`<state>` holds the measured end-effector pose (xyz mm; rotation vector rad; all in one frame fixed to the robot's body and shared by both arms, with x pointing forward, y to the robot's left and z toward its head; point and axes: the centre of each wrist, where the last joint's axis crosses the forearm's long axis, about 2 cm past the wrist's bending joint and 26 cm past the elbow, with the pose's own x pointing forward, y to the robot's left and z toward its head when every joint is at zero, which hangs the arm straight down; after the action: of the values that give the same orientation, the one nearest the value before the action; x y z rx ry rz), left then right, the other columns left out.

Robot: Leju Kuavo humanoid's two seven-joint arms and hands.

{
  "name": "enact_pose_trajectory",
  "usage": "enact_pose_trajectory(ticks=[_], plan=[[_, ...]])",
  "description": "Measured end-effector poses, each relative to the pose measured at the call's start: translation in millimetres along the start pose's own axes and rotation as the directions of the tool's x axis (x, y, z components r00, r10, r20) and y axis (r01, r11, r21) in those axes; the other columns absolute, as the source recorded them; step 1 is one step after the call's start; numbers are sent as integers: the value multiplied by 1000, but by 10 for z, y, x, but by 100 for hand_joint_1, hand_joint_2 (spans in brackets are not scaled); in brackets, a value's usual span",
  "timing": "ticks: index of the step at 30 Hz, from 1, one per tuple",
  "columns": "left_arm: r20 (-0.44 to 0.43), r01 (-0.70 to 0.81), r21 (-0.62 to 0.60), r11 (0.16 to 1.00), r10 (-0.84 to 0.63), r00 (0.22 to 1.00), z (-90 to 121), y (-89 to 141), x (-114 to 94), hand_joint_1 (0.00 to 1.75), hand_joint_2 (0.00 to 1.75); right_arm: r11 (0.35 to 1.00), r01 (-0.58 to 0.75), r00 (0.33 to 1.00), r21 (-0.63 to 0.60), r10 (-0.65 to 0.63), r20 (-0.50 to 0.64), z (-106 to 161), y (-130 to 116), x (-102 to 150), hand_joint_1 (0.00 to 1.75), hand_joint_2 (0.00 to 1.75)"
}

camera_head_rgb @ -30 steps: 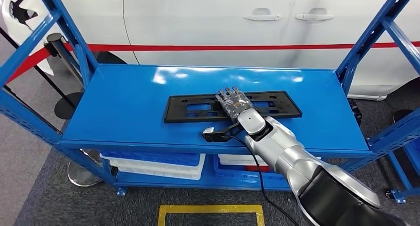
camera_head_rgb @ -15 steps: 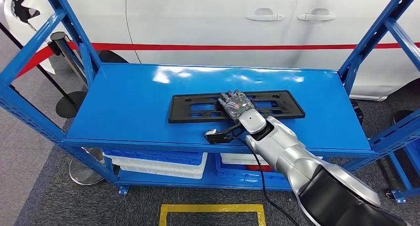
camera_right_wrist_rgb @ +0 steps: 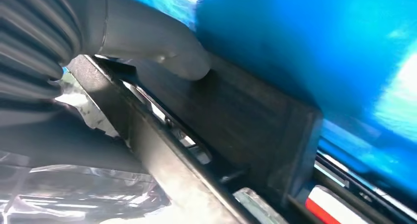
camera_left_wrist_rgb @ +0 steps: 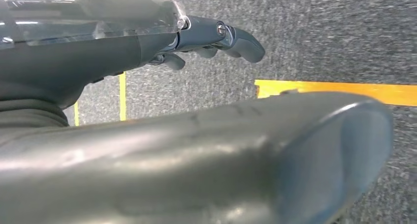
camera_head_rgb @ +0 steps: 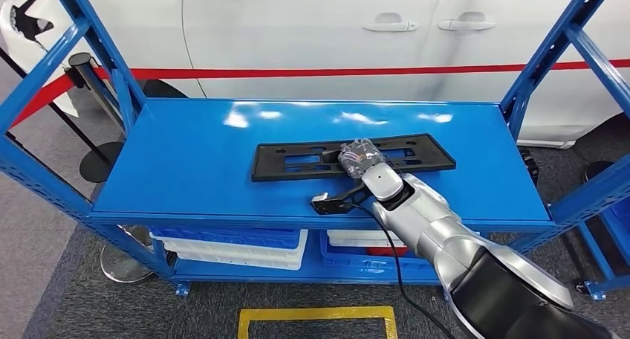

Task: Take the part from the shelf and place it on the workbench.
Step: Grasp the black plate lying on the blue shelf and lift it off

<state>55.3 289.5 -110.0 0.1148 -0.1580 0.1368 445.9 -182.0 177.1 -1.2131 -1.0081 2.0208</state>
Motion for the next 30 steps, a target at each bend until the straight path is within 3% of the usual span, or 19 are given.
enact_pose_trajectory(ticks=[16,20,23,30], plan=[[33,4,-3,1000,-4,999,2,-18,5,0,0,999,9,999,-32,-11,-48,-10,-50,-78,175,175],[46,7,8,1000,-8,999,4,-24,-6,0,175,998,12,995,-70,-19,-94,-28,-172,-191,175,175],[56,12,16,1000,-13,998,6,-36,-10,0,175,992,9,989,-122,-27,-148,-51,-427,-404,175,175],[75,12,10,1000,-13,997,12,-74,-32,0,175,944,-26,960,-329,-68,-273,27,-1314,-1076,175,175]])
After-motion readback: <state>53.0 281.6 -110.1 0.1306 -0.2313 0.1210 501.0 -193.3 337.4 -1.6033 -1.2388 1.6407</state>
